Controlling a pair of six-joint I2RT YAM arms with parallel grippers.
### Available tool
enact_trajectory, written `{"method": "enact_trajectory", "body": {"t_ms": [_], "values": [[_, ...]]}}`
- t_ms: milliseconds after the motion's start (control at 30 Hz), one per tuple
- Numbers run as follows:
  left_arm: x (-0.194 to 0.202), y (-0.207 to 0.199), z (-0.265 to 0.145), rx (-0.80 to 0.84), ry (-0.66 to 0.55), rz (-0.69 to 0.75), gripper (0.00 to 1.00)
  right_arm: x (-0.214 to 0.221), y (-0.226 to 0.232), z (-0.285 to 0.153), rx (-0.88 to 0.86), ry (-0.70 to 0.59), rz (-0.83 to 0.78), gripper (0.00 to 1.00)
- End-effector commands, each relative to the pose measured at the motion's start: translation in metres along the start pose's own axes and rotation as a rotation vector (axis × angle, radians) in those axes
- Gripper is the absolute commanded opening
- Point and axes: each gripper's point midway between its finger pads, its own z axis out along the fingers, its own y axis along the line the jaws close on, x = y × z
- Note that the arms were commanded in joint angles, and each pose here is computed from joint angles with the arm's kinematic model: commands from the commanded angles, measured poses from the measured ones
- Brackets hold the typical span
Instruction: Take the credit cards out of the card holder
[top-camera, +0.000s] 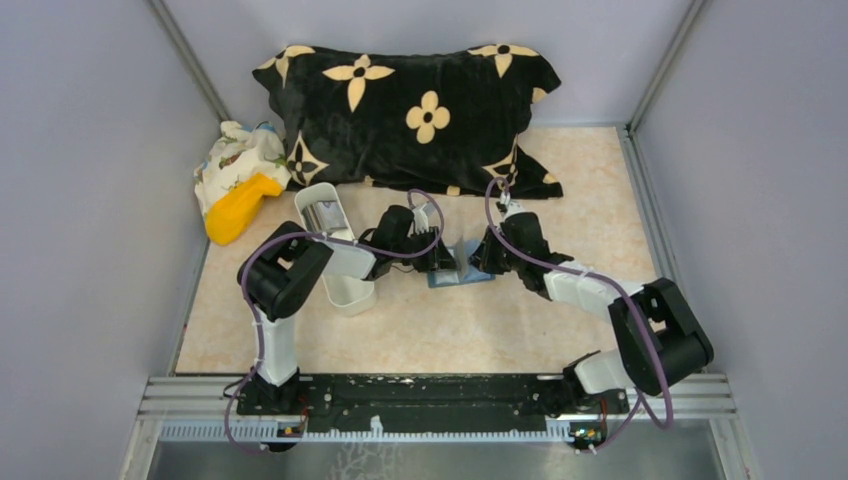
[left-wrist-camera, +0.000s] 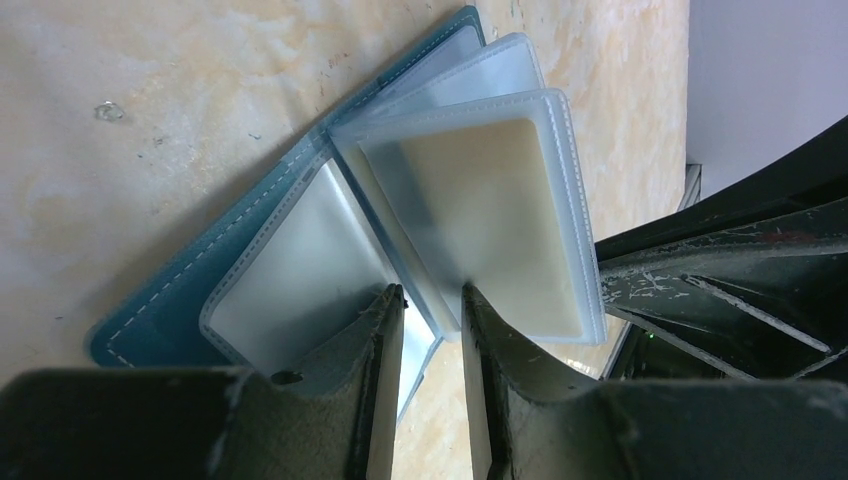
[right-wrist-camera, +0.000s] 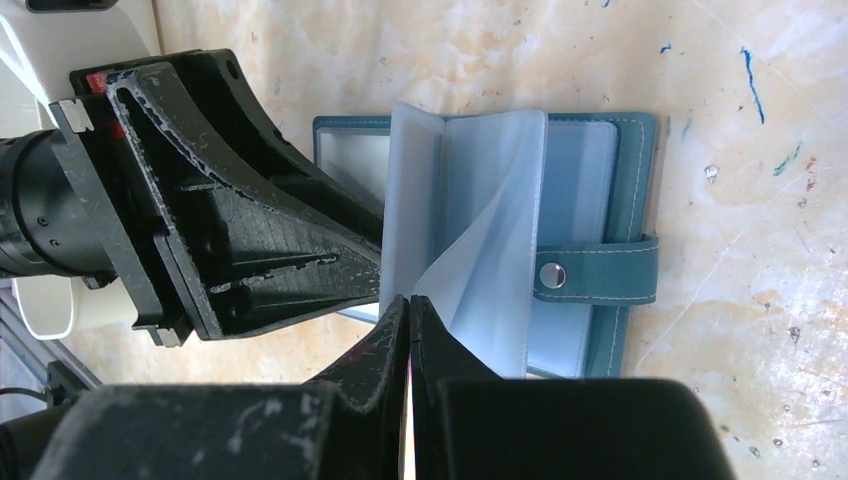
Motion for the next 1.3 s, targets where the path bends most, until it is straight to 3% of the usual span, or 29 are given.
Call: {"method": "enact_trajectory", "body": {"t_ms": [0,367,767,1000,1267], "values": [[0.002,0.004,-0.003,0.006,0.007,0.0,0.34,-0.021,0.022,0.004,-0.063,-0.048,-0.044,0.0],[-0.028,-0.026,-0.039,-0.029,-0.106,0.075,0.34,0.007,0.014,0.024,-0.054,0.027,-0.044,0.0],[-0.017,-0.012,-0.039,-0.048,-0.088,0.045,0.33,-0.008,0.033,0.018,-0.093,-0.003,-0.069,0.0],[-0.036,-0.02,-0.059,-0.06,-0.164,0.073,0.32,-0.004,0.061,0.026,-0.162,0.022,-0.081,0.0],[-0.051,-0.026,-0.084,-0.075,-0.238,0.083,0.32,0.021,0.051,0.044,-0.14,0.081,-0.068,0.0]]}}
